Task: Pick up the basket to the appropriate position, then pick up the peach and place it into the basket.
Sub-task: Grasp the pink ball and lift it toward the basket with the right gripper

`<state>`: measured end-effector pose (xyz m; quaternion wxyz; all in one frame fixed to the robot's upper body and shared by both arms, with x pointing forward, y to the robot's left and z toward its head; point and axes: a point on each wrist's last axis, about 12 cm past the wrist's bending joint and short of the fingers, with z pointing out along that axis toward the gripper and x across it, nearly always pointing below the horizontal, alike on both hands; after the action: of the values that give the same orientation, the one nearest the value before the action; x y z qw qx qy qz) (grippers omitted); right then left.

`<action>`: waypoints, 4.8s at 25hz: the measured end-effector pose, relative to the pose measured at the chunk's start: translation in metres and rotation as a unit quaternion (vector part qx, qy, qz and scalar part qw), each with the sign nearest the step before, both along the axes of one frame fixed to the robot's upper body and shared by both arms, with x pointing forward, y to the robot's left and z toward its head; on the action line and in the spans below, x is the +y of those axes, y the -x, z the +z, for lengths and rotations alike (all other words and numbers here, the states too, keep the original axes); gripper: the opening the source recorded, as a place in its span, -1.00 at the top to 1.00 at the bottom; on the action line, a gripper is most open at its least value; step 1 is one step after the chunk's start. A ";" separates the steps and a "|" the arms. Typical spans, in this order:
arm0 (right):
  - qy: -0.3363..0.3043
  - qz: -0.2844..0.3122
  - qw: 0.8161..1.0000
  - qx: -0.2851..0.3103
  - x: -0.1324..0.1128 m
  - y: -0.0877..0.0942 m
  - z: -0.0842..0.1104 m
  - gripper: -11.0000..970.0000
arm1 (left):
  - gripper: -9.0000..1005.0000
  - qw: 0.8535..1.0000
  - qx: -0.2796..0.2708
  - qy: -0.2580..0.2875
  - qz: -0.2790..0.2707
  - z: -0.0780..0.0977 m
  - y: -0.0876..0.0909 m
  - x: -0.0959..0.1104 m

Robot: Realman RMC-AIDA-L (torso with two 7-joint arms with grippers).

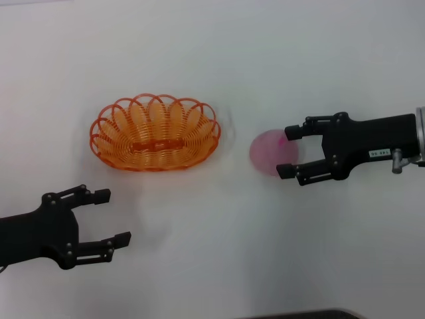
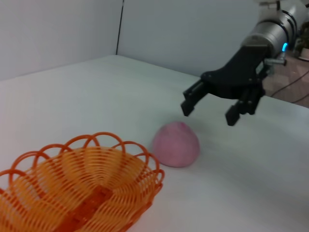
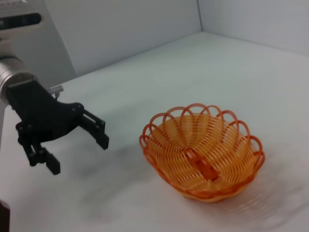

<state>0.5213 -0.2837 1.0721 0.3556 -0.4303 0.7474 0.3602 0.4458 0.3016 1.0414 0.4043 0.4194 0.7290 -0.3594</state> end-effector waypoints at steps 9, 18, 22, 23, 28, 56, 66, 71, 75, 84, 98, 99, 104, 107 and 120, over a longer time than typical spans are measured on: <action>0.001 0.001 1.000 -0.012 -0.002 0.005 -0.005 -0.81 | -0.73 1.000 -0.003 0.003 0.011 0.000 0.003 0.006; 0.002 -0.003 1.000 -0.012 -0.004 0.007 -0.006 -0.81 | -0.73 1.000 -0.013 0.022 -0.003 0.004 0.004 0.002; 0.002 -0.002 1.000 -0.012 -0.004 0.008 -0.006 -0.81 | -0.73 0.999 -0.016 0.028 -0.009 0.006 0.004 0.001; 0.000 -0.002 1.000 -0.012 -0.005 0.008 -0.005 -0.81 | -0.73 0.999 -0.016 0.029 -0.009 0.006 0.004 0.001; -0.029 -0.025 0.999 0.022 -0.010 0.005 0.003 -0.80 | -0.73 0.999 -0.024 0.041 0.000 0.009 0.003 0.002; 0.140 -0.109 0.951 0.254 0.022 -0.073 0.091 -0.88 | -0.73 0.999 -0.031 0.016 -0.019 0.008 0.001 0.004; 0.259 -0.100 0.930 0.243 0.065 -0.086 0.092 -0.92 | -0.73 0.999 -0.034 0.010 -0.021 0.009 0.000 0.005; 0.285 -0.096 0.927 0.225 0.081 -0.087 0.085 -0.91 | -0.73 1.000 -0.027 -0.004 -0.016 0.005 0.000 0.006; 0.298 -0.098 0.925 0.212 0.088 -0.088 0.081 -0.91 | -0.73 1.000 -0.027 -0.006 -0.014 0.001 0.000 0.005; 0.302 -0.082 0.928 0.204 0.101 -0.085 0.076 -0.90 | -0.73 1.000 -0.026 -0.007 -0.012 -0.001 0.000 0.004; 0.327 -0.073 0.921 0.199 0.115 -0.083 0.064 -0.88 | -0.73 1.000 -0.027 -0.012 -0.008 -0.001 -0.001 0.005; 0.327 -0.073 0.921 0.199 0.116 -0.083 0.063 -0.87 | -0.73 1.000 -0.027 -0.012 -0.008 -0.001 -0.001 0.005; 0.332 -0.073 0.920 0.198 0.121 -0.082 0.060 -0.87 | -0.73 1.000 -0.026 -0.012 -0.006 -0.002 0.000 0.005; 0.337 -0.076 0.918 0.197 0.123 -0.082 0.059 -0.86 | -0.73 1.000 -0.026 -0.014 -0.004 -0.002 0.000 0.006; 0.346 -0.070 0.916 0.191 0.129 -0.079 0.062 -0.16 | -0.73 0.999 -0.027 -0.018 0.001 -0.003 -0.002 0.007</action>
<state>0.6007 -0.1549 1.1337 0.0595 -0.3965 0.9070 0.1288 0.4475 0.3082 1.0385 0.4167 0.4353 0.7247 -0.3343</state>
